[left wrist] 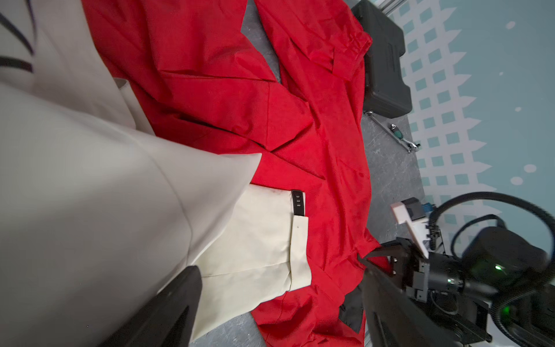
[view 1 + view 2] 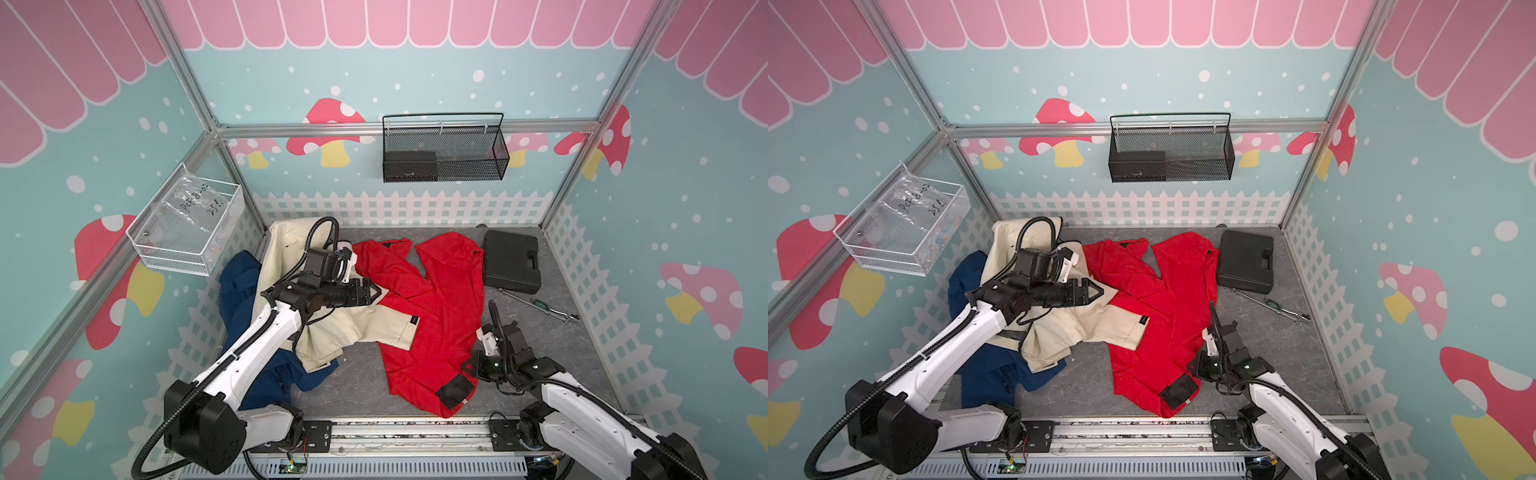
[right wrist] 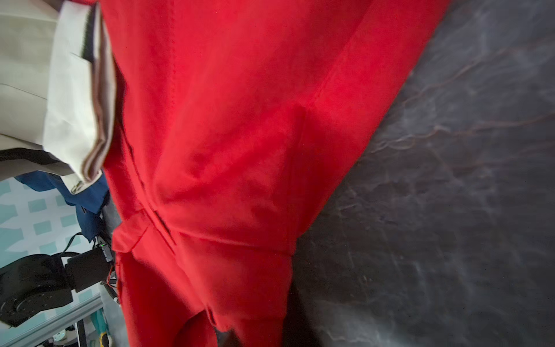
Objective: Unzip the jacket
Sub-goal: Flatten out the jacket at the center of the board.
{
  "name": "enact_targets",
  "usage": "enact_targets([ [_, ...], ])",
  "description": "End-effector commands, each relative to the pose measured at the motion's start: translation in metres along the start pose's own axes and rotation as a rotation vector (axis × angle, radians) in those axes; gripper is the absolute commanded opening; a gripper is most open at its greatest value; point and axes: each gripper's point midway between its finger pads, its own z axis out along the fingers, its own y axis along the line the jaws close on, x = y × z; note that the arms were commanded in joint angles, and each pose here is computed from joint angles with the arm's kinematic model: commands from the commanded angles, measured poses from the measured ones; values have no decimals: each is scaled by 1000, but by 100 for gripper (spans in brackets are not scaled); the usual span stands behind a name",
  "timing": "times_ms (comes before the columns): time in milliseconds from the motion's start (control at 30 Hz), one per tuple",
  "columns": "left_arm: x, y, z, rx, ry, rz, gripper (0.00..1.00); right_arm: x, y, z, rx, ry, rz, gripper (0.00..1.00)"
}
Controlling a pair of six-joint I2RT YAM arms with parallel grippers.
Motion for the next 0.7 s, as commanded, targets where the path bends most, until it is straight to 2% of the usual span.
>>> enact_targets([
  [0, -11, -13, 6, 41, 17, -42, 80, -62, 59, -47, -83, -240, -93, 0],
  [67, -16, -32, 10, 107, 4, 1, 79, -87, 91, -70, -131, -314, -163, 0],
  [200, -31, -73, 3, 165, -80, 168, 80, -127, 162, -107, -278, -403, -298, 0],
  [300, -44, -98, -13, 178, -157, 257, 81, -165, 213, -150, -352, -550, -383, 0],
  [467, -71, -132, -41, 228, -260, 314, 90, -226, 299, -233, -439, -775, -504, 0],
  [667, -98, -170, -81, 310, -380, 375, 91, -273, 374, -310, -555, -987, -564, 0],
])
